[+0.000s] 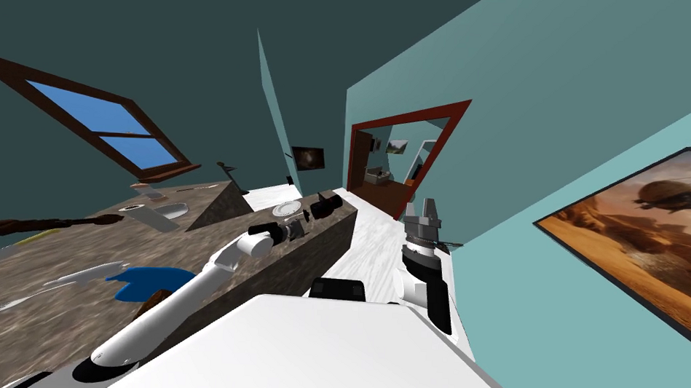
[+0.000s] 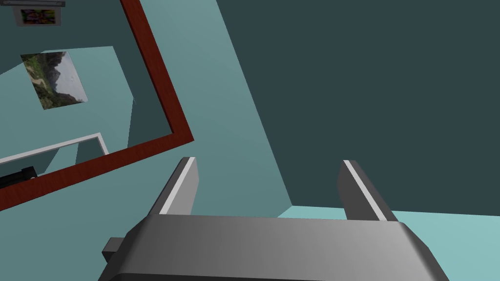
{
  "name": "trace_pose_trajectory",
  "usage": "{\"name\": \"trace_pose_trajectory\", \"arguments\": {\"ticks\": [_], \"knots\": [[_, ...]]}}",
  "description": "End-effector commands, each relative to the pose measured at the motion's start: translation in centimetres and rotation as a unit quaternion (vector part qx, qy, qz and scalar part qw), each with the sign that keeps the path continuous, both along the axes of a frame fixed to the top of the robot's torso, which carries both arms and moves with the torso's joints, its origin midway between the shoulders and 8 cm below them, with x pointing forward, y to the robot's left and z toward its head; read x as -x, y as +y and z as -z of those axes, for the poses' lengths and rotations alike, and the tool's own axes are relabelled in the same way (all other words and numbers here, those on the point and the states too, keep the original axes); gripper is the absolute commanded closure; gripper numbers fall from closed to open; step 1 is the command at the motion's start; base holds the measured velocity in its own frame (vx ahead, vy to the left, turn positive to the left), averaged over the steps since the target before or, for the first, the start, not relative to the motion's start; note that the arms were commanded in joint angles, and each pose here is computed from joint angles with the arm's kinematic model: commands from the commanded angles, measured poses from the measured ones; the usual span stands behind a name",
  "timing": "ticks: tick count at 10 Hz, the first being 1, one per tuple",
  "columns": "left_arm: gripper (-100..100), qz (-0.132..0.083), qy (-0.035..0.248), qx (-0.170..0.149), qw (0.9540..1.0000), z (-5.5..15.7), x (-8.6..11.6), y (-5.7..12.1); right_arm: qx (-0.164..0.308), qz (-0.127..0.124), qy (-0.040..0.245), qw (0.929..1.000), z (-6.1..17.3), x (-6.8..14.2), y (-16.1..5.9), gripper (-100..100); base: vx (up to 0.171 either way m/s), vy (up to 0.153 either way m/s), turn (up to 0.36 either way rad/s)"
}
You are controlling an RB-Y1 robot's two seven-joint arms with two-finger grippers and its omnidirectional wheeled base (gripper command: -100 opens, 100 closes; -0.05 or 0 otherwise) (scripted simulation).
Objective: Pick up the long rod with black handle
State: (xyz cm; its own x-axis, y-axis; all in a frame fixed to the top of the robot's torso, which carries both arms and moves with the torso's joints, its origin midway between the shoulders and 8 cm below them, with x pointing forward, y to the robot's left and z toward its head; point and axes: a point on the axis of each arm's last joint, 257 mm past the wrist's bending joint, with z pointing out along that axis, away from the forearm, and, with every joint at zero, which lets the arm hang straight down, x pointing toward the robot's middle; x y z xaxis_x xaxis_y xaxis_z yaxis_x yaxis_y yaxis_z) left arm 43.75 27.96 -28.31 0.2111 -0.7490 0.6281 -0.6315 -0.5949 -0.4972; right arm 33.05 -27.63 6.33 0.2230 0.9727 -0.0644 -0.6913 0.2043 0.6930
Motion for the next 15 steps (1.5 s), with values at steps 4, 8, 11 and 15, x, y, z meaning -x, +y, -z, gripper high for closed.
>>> {"name": "trace_pose_trajectory", "arguments": {"ticks": [4, 8, 11, 15], "knots": [[-100, -0.014, 0.09, 0.009, 0.9958, 2.4, 1.8, 1.7, 0.0, 0.0, 0.0, 1.0, 0.0, 0.0, 0.0, 0, 0.012, 0.002, -0.045], [-100, -0.031, 0.158, 0.015, 0.9868, 3.7, 3.5, 3.1, 0.0, 0.0, 0.0, 1.0, 0.0, 0.0, 0.0, 0, 0.009, 0.002, -0.043], [-100, -0.049, 0.213, 0.02, 0.9756, 4.4, 5.0, 4.6, 0.0, 0.0, 0.0, 1.0, 0.0, 0.0, 0.0, 0, 0.006, 0.001, -0.034], [-100, -0.067, 0.266, 0.019, 0.9615, 4.8, 6.6, 6.0, 0.0, 0.0, 0.0, 1.0, 0.0, 0.0, 0.0, 0, -0.002, 0.004, -0.028]]}}
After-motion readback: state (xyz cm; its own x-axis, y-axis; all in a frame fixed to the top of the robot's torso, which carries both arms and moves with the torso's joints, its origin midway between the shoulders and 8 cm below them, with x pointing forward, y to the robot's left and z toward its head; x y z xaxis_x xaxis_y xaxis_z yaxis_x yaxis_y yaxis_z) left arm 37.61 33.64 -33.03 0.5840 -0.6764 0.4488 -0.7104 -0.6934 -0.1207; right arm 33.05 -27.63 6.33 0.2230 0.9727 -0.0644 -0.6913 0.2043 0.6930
